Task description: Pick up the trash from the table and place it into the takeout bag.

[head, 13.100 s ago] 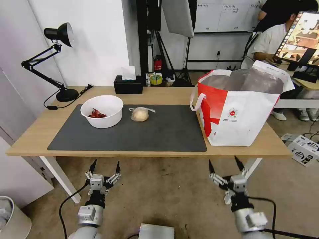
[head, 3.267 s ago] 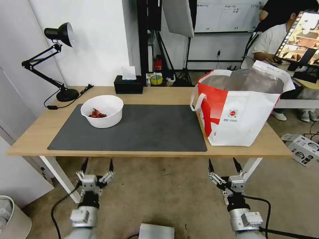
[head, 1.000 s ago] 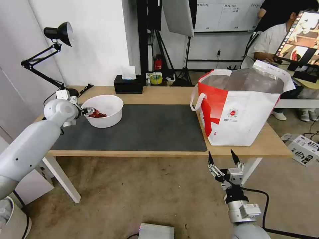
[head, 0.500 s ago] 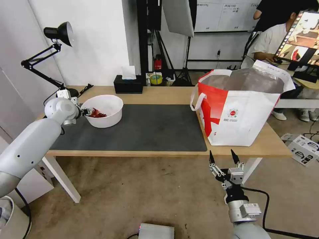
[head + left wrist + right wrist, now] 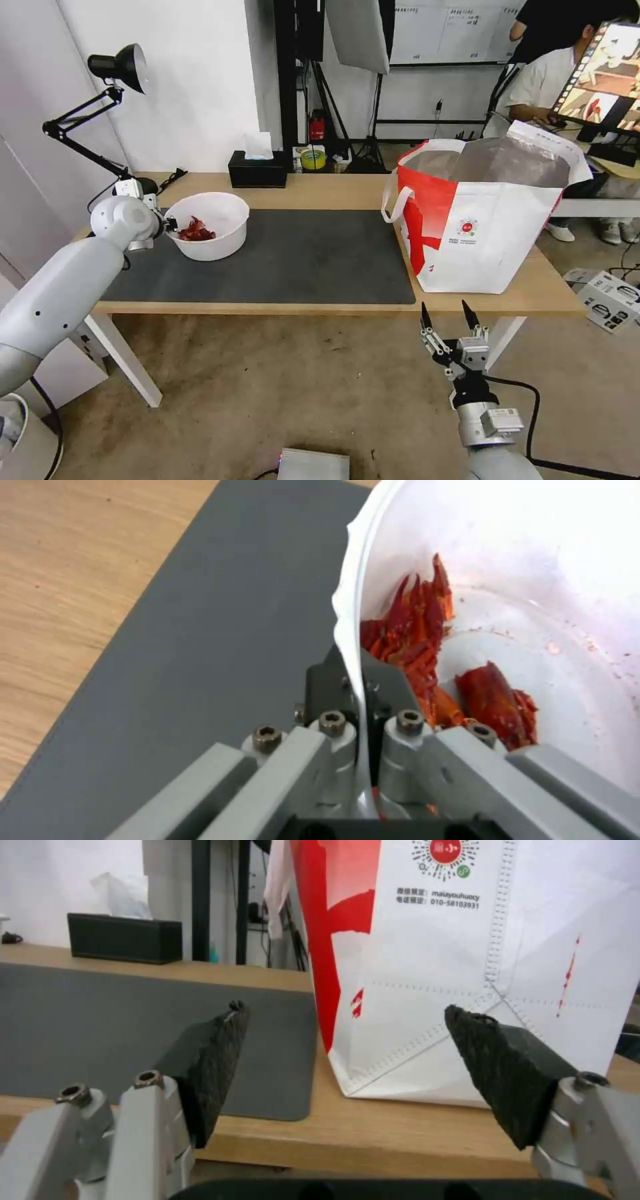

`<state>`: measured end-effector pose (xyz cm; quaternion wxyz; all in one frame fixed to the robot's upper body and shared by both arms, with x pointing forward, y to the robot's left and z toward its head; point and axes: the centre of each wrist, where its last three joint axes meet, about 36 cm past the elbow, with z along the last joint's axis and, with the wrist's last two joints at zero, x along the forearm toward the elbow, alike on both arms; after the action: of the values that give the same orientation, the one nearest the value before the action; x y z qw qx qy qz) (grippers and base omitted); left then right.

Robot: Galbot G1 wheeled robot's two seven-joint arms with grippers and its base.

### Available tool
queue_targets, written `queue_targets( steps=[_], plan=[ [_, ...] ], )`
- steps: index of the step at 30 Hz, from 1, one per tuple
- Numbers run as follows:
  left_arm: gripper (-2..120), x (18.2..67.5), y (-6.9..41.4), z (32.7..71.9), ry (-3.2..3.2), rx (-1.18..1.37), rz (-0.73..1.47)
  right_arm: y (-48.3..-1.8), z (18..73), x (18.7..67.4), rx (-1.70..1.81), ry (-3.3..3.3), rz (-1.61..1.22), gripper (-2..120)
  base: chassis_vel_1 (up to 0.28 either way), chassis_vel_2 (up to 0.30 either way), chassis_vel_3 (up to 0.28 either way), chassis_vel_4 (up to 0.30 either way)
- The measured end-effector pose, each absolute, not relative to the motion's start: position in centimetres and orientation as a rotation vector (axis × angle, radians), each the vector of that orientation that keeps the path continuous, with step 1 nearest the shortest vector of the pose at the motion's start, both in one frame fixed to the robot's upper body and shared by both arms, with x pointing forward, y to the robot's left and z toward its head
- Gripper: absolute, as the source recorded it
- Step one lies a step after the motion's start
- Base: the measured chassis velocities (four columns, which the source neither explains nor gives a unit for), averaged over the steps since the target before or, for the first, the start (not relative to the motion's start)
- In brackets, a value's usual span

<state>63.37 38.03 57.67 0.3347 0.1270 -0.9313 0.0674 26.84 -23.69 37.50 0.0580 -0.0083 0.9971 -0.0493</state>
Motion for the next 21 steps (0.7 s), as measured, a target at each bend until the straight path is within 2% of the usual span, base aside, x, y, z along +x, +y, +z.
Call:
queue_targets(
  steps=[7, 21],
  plan=[
    [0, 62.7, 37.6, 59.3, -2.473, 0.296, 0.212, -23.6, 37.5, 26.8, -0.025, 3.022, -0.148, 75, 0.000, 0.000, 0.000, 0.000],
    [0, 59.9, 34.1, 67.3, -2.558, 0.093, 0.391, -23.5, 37.6, 26.8, -0.033, 3.019, -0.144, 72, 0.000, 0.000, 0.000, 0.000]
  ],
)
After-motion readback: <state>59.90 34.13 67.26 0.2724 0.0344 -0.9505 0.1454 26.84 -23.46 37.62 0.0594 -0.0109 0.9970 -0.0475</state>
